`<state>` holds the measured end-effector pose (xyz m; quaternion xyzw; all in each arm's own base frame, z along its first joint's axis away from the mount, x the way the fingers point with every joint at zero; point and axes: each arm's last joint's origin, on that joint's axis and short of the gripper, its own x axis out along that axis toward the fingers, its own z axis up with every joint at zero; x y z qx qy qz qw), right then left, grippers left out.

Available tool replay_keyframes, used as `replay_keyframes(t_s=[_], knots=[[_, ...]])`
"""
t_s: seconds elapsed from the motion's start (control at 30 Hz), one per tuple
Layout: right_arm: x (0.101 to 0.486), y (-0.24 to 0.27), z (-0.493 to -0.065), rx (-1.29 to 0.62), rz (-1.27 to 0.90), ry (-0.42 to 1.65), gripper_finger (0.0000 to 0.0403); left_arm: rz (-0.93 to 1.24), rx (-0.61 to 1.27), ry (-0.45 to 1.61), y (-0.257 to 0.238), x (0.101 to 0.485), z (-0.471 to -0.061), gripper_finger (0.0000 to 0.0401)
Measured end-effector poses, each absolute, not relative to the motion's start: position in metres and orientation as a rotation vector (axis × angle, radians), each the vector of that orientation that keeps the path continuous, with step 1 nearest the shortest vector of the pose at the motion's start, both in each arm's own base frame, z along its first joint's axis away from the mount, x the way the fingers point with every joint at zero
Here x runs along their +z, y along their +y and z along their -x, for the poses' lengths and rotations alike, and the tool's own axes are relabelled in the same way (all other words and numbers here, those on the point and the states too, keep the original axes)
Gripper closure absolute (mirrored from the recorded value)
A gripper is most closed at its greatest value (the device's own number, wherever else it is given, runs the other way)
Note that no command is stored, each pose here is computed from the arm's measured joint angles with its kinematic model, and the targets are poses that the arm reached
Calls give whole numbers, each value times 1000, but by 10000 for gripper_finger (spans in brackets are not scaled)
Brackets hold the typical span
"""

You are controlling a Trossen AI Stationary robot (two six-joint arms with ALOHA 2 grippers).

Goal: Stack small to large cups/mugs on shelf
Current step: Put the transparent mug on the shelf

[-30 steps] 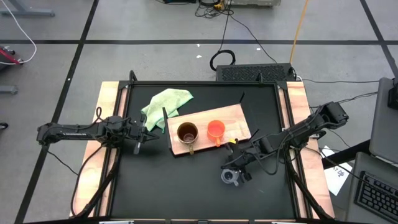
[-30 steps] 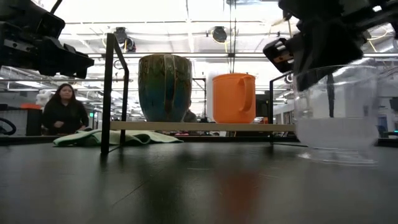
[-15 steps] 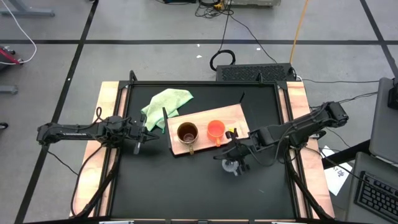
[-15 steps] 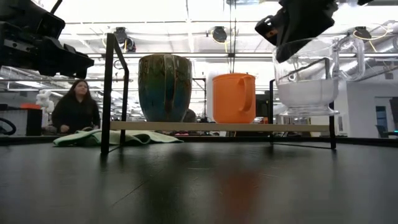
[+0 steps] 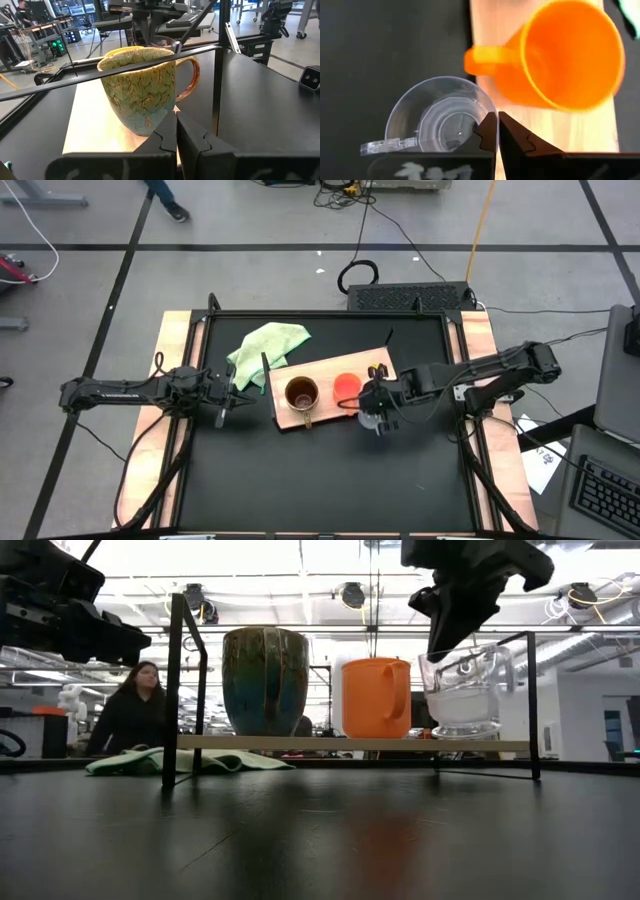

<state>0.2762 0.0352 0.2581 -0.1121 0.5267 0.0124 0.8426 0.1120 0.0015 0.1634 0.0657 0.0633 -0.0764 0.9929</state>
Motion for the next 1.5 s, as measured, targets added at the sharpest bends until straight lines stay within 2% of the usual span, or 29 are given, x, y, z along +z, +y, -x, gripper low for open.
replay_keyframes(t_s=[0.27,0.5,0.77,1.07,1.5], knots=[[275,19,-262,-26,198,1088,403,-130,-155,142,1,162,-112,377],[287,4,-249,-87,147,1034,403,-131,-155,146,1,161,-112,375],[271,-15,-230,-169,74,1018,403,-137,-155,146,1,162,-112,375],[259,-27,-215,-122,37,897,403,-136,-156,144,1,162,-112,375],[247,-37,-211,-92,55,917,403,-141,-155,143,1,162,-112,375]])
